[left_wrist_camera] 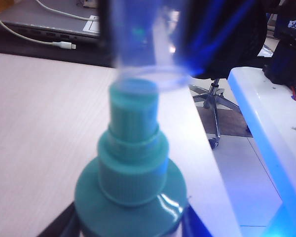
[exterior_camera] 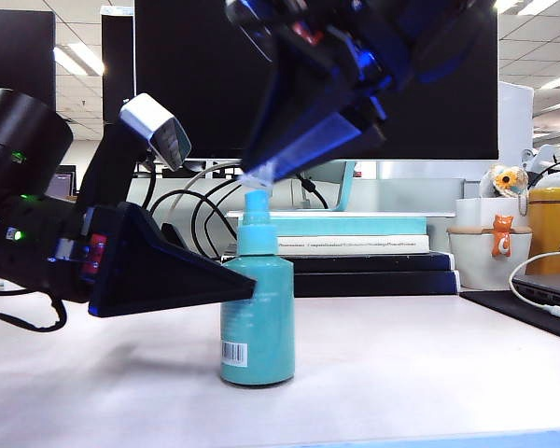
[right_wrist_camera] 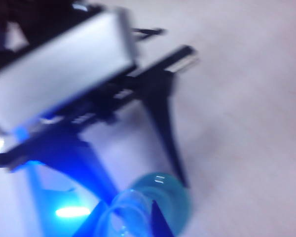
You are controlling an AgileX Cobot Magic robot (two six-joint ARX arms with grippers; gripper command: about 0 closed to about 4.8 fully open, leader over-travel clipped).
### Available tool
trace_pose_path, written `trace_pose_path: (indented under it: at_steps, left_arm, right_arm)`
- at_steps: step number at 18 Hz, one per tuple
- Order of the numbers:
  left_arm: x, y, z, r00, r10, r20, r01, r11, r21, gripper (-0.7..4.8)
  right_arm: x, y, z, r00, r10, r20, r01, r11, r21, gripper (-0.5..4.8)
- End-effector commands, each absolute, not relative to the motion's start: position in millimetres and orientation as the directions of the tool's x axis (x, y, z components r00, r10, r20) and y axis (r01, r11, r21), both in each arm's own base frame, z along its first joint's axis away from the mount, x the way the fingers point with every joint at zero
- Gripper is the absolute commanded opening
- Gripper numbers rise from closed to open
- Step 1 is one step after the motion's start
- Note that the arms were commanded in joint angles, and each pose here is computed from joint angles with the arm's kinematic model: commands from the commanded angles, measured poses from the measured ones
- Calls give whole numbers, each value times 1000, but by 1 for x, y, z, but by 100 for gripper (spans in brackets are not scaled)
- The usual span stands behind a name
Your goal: Pick up the sprayer with the left hand, pick up its lid with the right hand then put the lid on the sprayer.
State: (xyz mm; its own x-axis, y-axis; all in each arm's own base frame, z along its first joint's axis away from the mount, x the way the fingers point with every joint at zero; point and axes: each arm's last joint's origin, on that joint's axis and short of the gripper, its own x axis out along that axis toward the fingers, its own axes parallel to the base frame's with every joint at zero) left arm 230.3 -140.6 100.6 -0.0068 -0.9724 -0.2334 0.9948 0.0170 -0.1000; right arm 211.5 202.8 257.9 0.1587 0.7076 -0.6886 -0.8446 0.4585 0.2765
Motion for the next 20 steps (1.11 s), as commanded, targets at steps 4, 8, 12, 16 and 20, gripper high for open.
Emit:
trace_pose_path:
  at_steps: [4, 8, 12, 16, 20]
  left_arm:
    - [228, -140, 95, -4, -964, -265, 989, 35, -143, 232]
    - [228, -140, 95, -6, -964, -265, 989, 33, -142, 232]
    - [228, -140, 95, -6, -964, -265, 991, 30, -132, 232]
    - [228, -140, 95, -7, -964, -267, 991, 30, -133, 232]
    - [227, -140, 94, -9, -963, -271, 990, 30, -140, 232]
  right_arm:
    - [212, 203, 261, 182, 705, -686, -850, 463, 250, 84]
    - [214, 204, 258, 179, 701, -690, -849, 465, 252, 84]
    - [214, 205, 258, 182, 704, -686, -850, 464, 251, 84]
    - [218, 209, 247, 158, 686, -710, -843, 468, 265, 84]
    - [219, 210, 245, 155, 683, -714, -854, 455, 251, 118]
